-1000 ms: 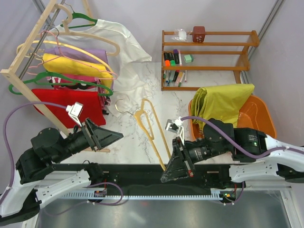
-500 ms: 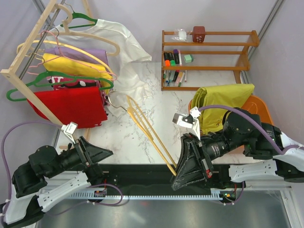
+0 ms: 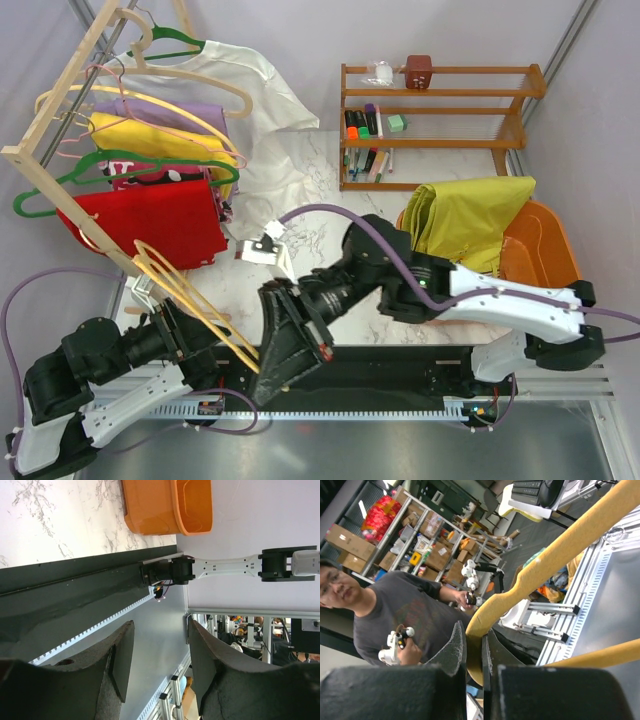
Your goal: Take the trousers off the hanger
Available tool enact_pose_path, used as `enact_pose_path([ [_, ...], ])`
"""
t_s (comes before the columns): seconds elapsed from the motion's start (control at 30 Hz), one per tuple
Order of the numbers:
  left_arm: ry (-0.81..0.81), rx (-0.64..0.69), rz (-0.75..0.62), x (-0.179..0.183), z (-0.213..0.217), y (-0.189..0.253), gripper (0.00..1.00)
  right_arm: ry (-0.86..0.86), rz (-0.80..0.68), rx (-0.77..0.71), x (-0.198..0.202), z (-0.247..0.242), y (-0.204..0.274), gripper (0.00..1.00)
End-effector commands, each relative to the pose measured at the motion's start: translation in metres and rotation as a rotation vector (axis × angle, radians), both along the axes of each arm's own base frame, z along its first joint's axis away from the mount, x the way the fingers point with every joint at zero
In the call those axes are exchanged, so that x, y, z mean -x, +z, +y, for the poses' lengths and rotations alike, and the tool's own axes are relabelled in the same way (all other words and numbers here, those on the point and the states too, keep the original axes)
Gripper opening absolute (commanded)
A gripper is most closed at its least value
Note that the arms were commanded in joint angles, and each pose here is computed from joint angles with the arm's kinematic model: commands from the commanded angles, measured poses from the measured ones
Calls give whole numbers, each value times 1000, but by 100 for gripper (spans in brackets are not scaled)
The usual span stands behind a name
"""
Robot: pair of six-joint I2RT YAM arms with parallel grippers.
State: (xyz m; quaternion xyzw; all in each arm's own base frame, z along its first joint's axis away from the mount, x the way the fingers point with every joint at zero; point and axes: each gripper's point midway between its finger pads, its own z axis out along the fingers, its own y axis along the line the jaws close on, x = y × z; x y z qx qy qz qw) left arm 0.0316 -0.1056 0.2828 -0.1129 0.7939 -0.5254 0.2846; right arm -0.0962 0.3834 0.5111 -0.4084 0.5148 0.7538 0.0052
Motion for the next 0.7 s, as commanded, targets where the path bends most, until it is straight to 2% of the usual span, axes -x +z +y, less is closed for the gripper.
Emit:
enact_pose_path([
  [0.0,23,14,20,0,4,5,54,32,0,-257,-20,-8,53,0],
  [0.2,17,22,21,5,8,10,54,40,81,-315,-48,3,58,0],
  [0.47,5,17,27,6,7,9,54,184,146,-353,-41,-7,64,0],
  [0.67,7,25,26,6,7,10,54,151,151,-331,-51,-5,55,0],
])
